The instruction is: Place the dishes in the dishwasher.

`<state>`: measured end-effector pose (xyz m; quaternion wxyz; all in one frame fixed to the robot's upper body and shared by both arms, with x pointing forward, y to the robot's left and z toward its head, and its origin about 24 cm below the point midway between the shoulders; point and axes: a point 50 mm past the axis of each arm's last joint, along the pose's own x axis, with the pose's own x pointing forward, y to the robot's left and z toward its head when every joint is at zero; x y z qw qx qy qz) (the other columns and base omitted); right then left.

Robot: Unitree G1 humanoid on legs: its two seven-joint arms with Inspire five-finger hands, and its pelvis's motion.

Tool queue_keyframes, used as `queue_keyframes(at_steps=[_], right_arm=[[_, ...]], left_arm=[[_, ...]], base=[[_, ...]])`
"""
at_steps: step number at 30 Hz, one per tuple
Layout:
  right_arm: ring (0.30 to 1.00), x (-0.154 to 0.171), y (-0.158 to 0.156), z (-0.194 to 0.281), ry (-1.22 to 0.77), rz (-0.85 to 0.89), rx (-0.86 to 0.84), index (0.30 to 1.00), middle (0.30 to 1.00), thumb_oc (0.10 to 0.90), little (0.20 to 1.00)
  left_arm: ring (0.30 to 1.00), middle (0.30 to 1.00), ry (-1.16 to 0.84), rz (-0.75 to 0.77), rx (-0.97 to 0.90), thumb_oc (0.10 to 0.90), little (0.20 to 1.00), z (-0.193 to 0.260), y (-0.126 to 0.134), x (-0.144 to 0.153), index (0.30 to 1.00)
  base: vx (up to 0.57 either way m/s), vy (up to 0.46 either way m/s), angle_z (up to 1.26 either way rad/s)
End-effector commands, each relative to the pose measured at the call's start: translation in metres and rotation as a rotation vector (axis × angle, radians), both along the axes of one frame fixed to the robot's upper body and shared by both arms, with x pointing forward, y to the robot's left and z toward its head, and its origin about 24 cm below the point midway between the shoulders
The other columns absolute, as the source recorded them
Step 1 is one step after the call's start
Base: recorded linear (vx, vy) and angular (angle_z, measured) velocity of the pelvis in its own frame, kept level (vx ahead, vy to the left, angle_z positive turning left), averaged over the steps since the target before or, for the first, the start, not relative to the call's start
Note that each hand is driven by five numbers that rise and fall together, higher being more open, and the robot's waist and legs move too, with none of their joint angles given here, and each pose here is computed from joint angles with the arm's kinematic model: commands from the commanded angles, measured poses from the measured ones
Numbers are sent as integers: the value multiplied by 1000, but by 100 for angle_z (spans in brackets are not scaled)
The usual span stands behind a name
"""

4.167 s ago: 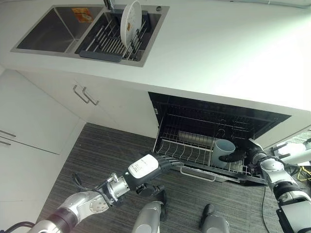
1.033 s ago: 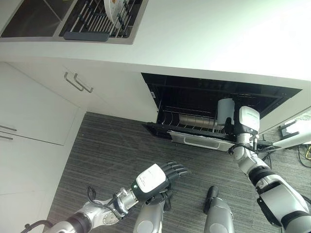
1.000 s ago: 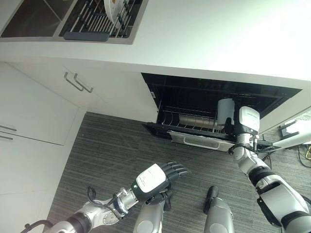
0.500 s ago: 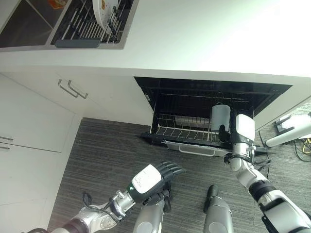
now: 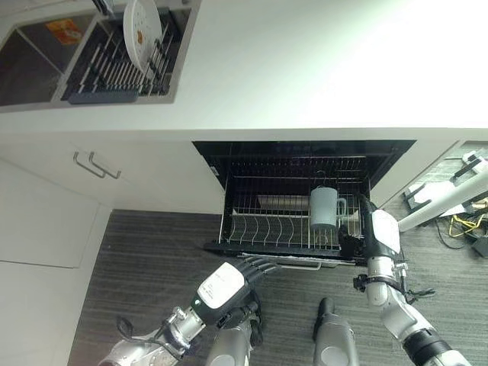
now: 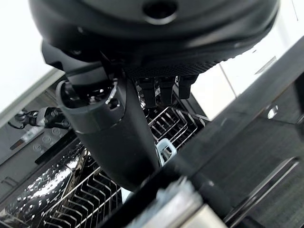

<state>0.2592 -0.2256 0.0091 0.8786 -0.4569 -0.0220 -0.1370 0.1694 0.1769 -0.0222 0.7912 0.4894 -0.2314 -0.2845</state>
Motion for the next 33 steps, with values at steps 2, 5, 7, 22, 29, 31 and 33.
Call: queue_keyframes(at_steps=[2, 5, 7, 22, 29, 31, 33], right_arm=[[900, 5, -7, 37, -177, 65, -38, 900, 900, 800, 900], [900, 4, -6, 44, -208, 79, -20, 900, 900, 800, 900], [900, 3, -5, 49, -230, 94, -7, 900, 900, 800, 900], [900, -21, 15, 91, -375, 372, 284, 900, 900, 800, 900], [900, -33, 6, 104, -512, 353, 391, 900, 900, 800, 900], [900, -37, 2, 113, -593, 328, 445, 900, 900, 800, 900], [900, -40, 0, 118, -632, 309, 474, 900, 900, 800, 900]], left_arm=[[900, 900, -45, -28, -186, 800, 900, 22, -13, 1, 900], [900, 900, -34, -23, -185, 800, 900, 22, -12, 1, 900], [900, 900, -30, -21, -185, 800, 900, 23, -12, 1, 900], [900, 900, -231, 366, -501, 800, 900, 52, 26, 18, 900], [900, 900, -378, 445, -704, 800, 900, 95, 46, 37, 900], [900, 900, -414, 534, -746, 800, 900, 99, 55, 39, 900], [900, 900, -443, 619, -777, 800, 900, 101, 67, 39, 900]], base=[[15, -12, 0], [0, 0, 0], [0, 0, 0], [10, 47, -1], [-5, 172, 3], [43, 254, 8], [51, 209, 17]])
